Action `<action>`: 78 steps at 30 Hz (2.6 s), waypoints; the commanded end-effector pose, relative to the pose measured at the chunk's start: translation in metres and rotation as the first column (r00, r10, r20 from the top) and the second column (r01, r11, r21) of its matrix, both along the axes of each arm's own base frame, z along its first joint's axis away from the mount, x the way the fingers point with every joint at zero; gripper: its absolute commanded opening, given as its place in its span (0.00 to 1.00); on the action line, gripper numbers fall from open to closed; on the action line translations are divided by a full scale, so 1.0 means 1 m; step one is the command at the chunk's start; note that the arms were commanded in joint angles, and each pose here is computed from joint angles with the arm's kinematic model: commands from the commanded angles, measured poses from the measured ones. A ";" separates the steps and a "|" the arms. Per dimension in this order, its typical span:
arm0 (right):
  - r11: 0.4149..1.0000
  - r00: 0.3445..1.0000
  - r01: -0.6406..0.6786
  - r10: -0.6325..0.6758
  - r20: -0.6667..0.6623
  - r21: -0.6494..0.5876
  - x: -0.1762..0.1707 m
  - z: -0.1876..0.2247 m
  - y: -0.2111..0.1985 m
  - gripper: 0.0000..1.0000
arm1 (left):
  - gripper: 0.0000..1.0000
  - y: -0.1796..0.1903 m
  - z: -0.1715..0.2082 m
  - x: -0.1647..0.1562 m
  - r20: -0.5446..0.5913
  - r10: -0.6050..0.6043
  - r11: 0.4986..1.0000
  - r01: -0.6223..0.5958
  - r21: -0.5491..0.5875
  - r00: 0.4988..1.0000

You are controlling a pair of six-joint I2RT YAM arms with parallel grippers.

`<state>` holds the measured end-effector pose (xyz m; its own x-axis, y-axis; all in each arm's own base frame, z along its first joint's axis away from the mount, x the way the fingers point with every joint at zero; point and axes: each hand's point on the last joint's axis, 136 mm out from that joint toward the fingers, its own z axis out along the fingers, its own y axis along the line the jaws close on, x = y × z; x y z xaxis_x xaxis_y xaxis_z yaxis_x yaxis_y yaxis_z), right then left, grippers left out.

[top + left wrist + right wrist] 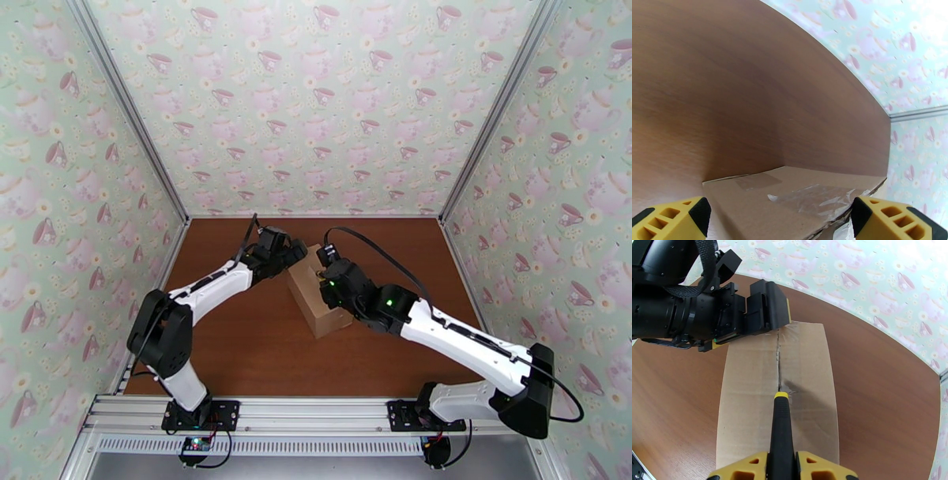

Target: Unpack the express box

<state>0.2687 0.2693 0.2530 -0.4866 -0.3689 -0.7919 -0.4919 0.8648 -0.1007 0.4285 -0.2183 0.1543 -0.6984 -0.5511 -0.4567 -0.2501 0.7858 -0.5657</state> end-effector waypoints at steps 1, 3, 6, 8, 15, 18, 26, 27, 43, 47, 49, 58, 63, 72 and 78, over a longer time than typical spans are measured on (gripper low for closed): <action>0.993 0.995 -0.064 0.056 -0.080 -0.103 -0.013 -0.024 -0.003 0.00 | 1.00 0.031 -0.012 -0.012 -0.050 0.049 0.992 -0.042 0.121 0.998; 0.992 0.995 -0.072 0.065 -0.077 -0.103 -0.013 -0.024 -0.002 0.00 | 1.00 0.028 -0.004 -0.013 -0.038 0.028 0.993 -0.023 0.113 0.999; 0.990 0.993 -0.091 0.083 -0.078 -0.105 -0.014 -0.026 0.001 0.00 | 1.00 0.020 0.007 -0.015 -0.023 -0.035 0.995 0.037 0.093 0.999; 0.990 0.993 -0.100 0.093 -0.075 -0.098 -0.014 -0.027 0.003 0.00 | 1.00 0.011 0.011 -0.017 -0.017 -0.089 0.994 0.090 0.064 0.996; 0.988 0.991 -0.116 0.109 -0.073 -0.099 -0.012 -0.026 0.008 0.00 | 1.00 -0.001 0.018 -0.031 -0.030 -0.183 0.983 0.183 0.023 0.983; 0.987 0.991 -0.120 0.113 -0.072 -0.103 -0.012 -0.026 0.009 0.00 | 1.00 -0.004 0.028 -0.034 -0.010 -0.210 0.978 0.210 0.013 0.978; 0.987 0.990 -0.127 0.121 -0.069 -0.103 -0.011 -0.026 0.012 0.00 | 1.00 -0.037 0.019 -0.047 -0.070 -0.307 0.951 0.308 -0.007 0.949; 0.987 0.990 -0.129 0.123 -0.067 -0.100 -0.011 -0.025 0.012 0.00 | 1.00 -0.039 0.013 -0.047 -0.087 -0.304 0.952 0.305 -0.007 0.949; 0.986 0.989 -0.144 0.140 -0.055 -0.089 -0.022 -0.007 -0.002 0.00 | 1.00 -0.026 -0.056 -0.045 -0.219 -0.172 0.985 0.170 -0.031 0.960; 0.987 0.989 -0.140 0.136 -0.054 -0.075 -0.026 -0.001 -0.005 0.00 | 1.00 -0.019 -0.057 -0.044 -0.213 -0.137 0.991 0.135 -0.024 0.967; 0.989 0.991 -0.129 0.126 -0.054 -0.067 -0.027 0.001 -0.008 0.00 | 1.00 -0.016 -0.057 -0.042 -0.212 -0.125 0.992 0.124 -0.016 0.969; 0.992 0.988 -0.116 0.110 -0.112 -0.050 -0.039 -0.013 -0.018 0.00 | 1.00 -0.010 -0.060 -0.034 -0.203 -0.076 0.997 0.077 -0.005 0.976; 0.991 0.984 -0.113 0.101 -0.148 -0.078 -0.042 -0.030 -0.021 0.00 | 1.00 -0.006 -0.060 -0.027 -0.188 -0.041 0.999 0.042 0.000 0.981; 0.992 0.989 -0.105 0.097 -0.111 -0.068 -0.043 -0.008 -0.029 0.00 | 1.00 -0.001 -0.063 -0.017 -0.180 -0.005 1.000 0.008 0.014 0.984; 0.992 0.987 -0.112 0.105 -0.120 -0.051 -0.047 -0.002 -0.030 0.00 | 1.00 0.002 -0.068 -0.011 -0.180 0.020 1.000 -0.017 0.014 0.983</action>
